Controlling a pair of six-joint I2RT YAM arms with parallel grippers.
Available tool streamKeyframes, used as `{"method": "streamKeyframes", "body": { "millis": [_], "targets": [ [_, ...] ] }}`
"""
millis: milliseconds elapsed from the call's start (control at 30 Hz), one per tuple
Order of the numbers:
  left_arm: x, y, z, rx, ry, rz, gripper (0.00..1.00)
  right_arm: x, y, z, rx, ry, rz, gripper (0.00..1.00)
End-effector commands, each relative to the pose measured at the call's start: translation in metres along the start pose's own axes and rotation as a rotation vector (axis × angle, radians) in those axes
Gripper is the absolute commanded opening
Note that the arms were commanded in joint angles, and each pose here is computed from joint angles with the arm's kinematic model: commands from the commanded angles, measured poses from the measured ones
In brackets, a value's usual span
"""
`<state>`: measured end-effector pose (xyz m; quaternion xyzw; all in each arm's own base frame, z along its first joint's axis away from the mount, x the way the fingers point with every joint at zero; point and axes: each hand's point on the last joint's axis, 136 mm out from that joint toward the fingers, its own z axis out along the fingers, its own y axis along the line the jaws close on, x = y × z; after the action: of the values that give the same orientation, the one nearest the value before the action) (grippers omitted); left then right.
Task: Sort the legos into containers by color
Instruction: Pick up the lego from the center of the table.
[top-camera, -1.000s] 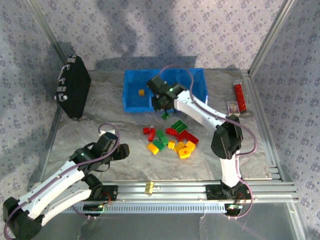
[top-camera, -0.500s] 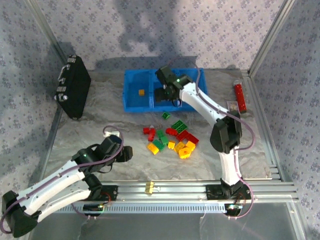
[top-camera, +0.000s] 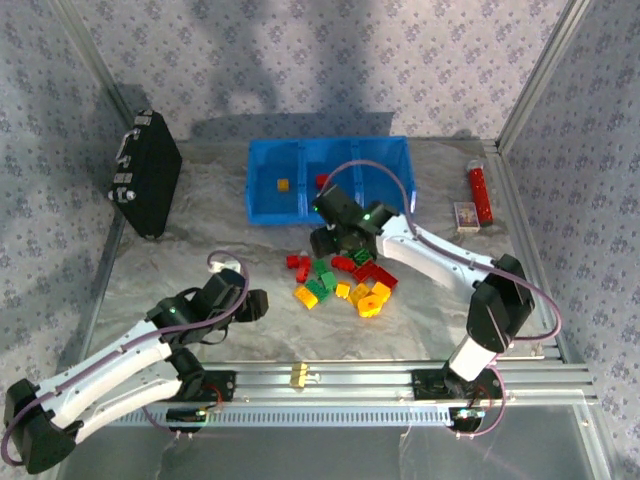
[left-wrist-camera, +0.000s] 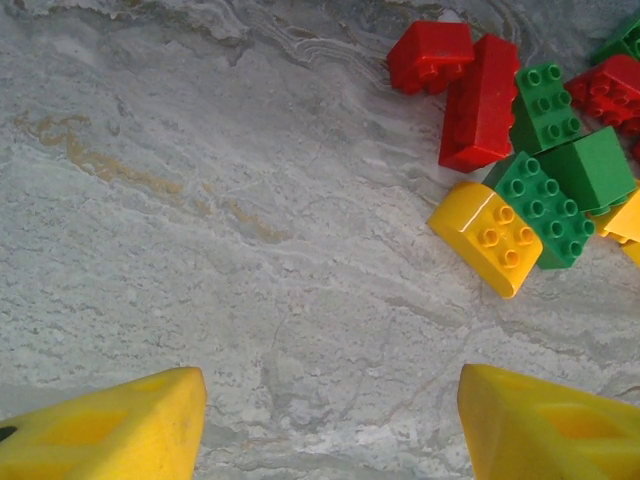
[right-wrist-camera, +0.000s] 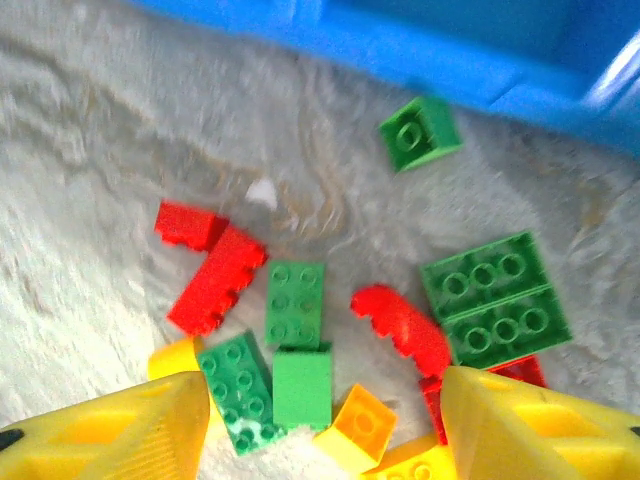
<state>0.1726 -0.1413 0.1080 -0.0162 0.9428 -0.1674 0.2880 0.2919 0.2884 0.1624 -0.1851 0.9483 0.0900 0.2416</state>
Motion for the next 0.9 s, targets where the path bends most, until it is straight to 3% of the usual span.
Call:
{"method": "streamKeyframes", "body": {
  "millis": [0,367,867],
  "targets": [
    [0.002,0.0,0.002,0.007,-0.006,-0.014,0.68,0.019,0.013,0.003,-0.027,0.029,-0.013,0.61],
    [0.008,0.003,0.007,0.006,0.007,-0.029,0.67,0.063,0.014,0.046,0.0,0.171,-0.002,0.56],
    [0.013,0.01,0.005,0.003,0.004,-0.045,0.67,0.081,0.003,0.086,0.047,0.247,0.031,0.54]
  ]
}}
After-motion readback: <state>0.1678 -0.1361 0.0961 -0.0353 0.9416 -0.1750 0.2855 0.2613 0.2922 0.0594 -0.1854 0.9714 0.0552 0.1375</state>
